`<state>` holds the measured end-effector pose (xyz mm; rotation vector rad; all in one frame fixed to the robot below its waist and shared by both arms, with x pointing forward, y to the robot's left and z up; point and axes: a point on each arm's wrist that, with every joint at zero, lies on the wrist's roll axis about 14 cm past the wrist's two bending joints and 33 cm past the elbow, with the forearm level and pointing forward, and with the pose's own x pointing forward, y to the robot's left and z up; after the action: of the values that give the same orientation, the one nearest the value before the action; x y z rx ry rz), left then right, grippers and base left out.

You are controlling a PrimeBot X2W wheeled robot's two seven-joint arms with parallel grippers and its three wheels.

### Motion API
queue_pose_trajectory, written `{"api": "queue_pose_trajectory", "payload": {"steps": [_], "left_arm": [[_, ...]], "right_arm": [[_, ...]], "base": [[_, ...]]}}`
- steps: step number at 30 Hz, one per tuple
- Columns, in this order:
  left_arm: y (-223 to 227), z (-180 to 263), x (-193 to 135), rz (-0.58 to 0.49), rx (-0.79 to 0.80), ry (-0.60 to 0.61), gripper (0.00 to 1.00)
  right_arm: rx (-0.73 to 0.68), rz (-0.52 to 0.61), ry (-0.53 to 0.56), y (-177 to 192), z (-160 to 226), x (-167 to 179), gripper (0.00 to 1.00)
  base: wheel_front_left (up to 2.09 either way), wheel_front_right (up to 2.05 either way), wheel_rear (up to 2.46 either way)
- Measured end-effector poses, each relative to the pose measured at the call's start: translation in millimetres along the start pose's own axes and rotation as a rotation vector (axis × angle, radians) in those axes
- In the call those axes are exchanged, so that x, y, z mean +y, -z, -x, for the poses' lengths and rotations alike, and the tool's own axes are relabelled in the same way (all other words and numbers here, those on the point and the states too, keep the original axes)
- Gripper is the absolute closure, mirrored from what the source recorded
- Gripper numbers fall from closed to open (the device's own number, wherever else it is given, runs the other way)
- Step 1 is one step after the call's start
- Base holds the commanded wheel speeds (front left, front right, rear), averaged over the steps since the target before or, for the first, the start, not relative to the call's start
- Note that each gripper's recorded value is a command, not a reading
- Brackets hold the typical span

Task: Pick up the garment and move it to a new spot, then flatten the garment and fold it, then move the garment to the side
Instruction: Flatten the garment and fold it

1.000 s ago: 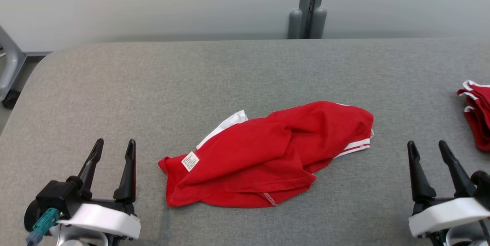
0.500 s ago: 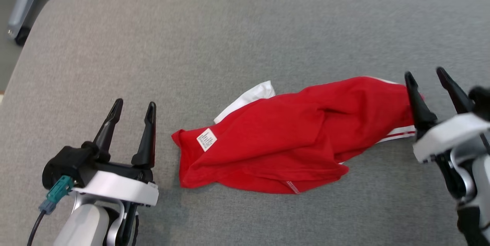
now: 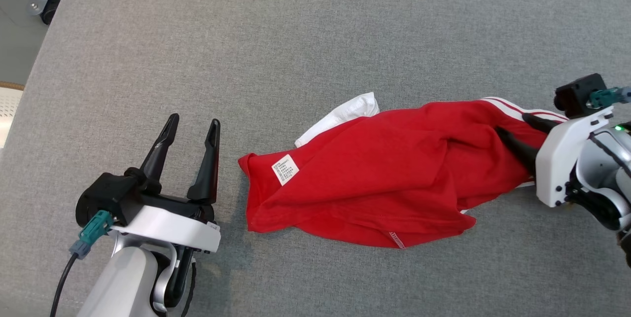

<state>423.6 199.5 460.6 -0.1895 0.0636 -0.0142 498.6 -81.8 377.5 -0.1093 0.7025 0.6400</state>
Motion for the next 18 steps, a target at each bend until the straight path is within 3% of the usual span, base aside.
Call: {"api": "queue_pose_trajectory", "payload": {"steps": [1, 7, 14, 18], "left_arm": [[1, 0, 0, -0.001, 0.002, -0.002, 0.0], [-1, -3, 1, 0.005, -0.009, -0.006, 0.0], [-6, -9, -7, 0.005, -0.034, 0.018, 0.0], [-6, -11, -15, 0.01, -0.038, 0.043, 0.0]], "right_arm": [[0.011, -0.005, -0.005, 2, 1, -2, 1.0], [-0.074, 0.021, 0.039, -20, 9, -25, 1.0], [-0.467, 0.122, 0.167, -116, 47, -59, 1.0], [-0.641, 0.126, 0.225, -133, 76, -64, 1.0]], "base": [[0.0, 0.0, 0.0], [0.0, 0.0, 0.0], [0.0, 0.0, 0.0], [0.0, 0.0, 0.0]]}}
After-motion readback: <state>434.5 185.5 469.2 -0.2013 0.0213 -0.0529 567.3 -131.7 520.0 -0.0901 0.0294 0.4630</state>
